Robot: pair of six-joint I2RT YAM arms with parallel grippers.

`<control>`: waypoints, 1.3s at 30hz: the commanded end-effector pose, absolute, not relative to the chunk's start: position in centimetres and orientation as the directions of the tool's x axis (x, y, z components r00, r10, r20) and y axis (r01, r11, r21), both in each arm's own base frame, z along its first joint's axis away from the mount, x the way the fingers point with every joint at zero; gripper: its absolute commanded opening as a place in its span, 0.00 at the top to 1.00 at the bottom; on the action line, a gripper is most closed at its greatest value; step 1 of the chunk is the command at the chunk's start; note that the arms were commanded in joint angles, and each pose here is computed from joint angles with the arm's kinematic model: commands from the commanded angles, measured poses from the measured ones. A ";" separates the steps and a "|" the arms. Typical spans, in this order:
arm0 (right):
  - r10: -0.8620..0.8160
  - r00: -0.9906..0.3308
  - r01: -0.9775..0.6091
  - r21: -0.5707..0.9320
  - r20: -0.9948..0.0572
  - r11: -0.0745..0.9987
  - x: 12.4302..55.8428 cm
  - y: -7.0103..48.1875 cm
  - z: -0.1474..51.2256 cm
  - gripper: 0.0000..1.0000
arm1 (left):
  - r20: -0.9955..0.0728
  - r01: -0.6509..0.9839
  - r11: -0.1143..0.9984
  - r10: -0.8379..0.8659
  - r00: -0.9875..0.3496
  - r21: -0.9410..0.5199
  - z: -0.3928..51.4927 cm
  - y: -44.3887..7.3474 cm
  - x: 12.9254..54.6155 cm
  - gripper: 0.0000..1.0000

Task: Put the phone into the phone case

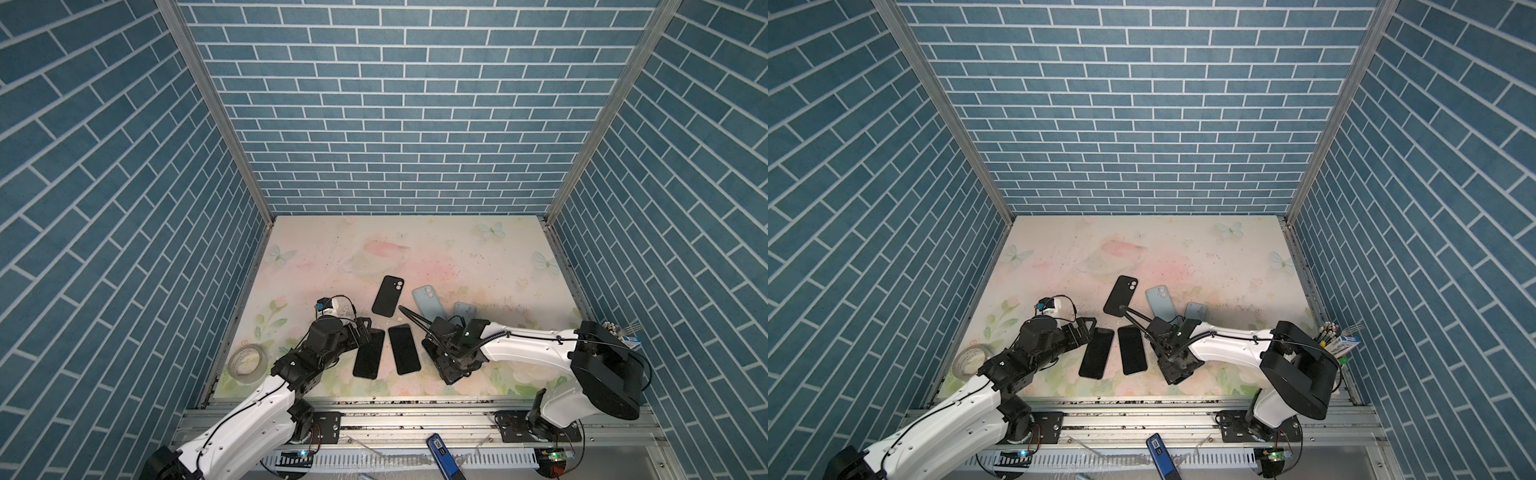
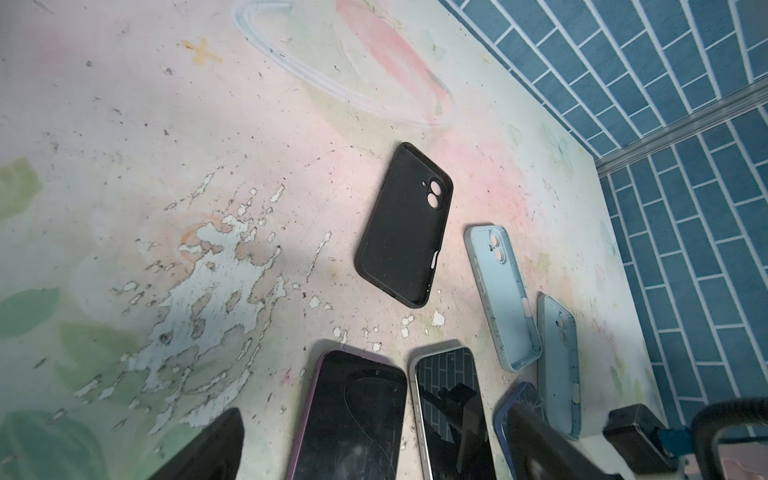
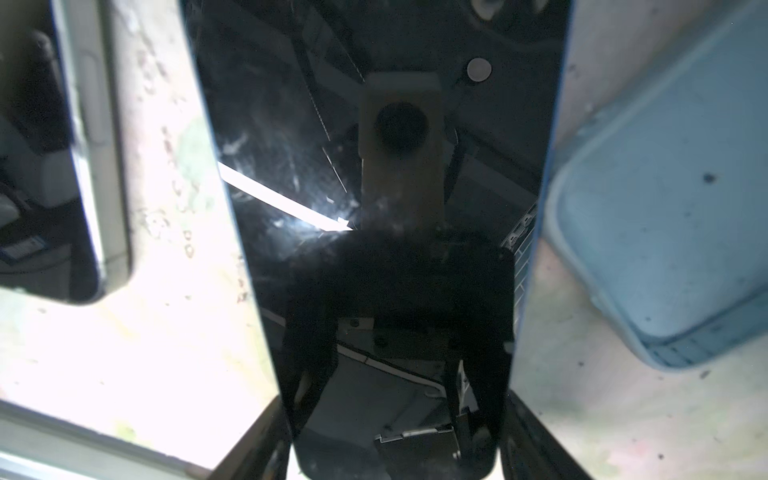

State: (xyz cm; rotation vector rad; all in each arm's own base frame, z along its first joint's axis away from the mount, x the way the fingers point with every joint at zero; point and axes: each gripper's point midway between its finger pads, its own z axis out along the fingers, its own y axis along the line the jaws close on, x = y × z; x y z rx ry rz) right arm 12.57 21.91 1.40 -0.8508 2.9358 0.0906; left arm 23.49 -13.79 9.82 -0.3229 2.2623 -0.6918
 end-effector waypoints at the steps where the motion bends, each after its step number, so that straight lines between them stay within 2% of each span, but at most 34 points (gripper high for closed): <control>1: -0.486 -0.871 -0.489 0.027 -0.070 0.872 11.6 20.6 -0.5 0.38 | -0.578 0.007 0.828 -0.386 -0.719 -0.561 10.2 -14.6 24.0 0.00; 9: -0.539 -0.820 -0.564 0.114 -0.191 0.818 11.6 21.7 4.8 0.40 | -0.456 0.098 0.729 -0.313 -0.833 -0.678 11.3 -21.4 23.1 0.00; 13: -0.527 -0.813 -0.571 0.162 -0.246 0.805 11.4 22.0 6.8 0.40 | -0.393 0.071 0.698 -0.312 -0.865 -0.712 11.7 -24.5 22.2 0.01; 20: -0.501 -0.809 -0.574 0.225 -0.309 0.787 11.3 22.9 9.1 0.41 | -0.265 0.035 0.568 -0.328 -0.907 -0.822 11.9 -30.1 21.8 0.08; 25: -0.504 -0.801 -0.577 0.191 -0.323 0.794 11.8 22.4 9.6 0.40 | -0.253 0.055 0.548 -0.292 -0.923 -0.835 12.1 -32.9 21.5 0.14; 28: -0.507 -0.799 -0.581 0.196 -0.322 0.790 11.7 22.6 9.8 0.40 | -0.246 0.068 0.534 -0.271 -0.930 -0.843 12.1 -34.4 21.1 0.23; 36: -0.499 -0.795 -0.582 0.200 -0.347 0.788 12.2 23.0 10.7 0.40 | -0.201 0.059 0.469 -0.259 -0.945 -0.881 11.5 -36.4 20.3 0.58; 39: -0.492 -0.793 -0.582 0.208 -0.359 0.786 12.3 23.3 11.0 0.40 | -0.190 0.055 0.441 -0.268 -0.945 -0.896 11.7 -36.7 20.3 0.66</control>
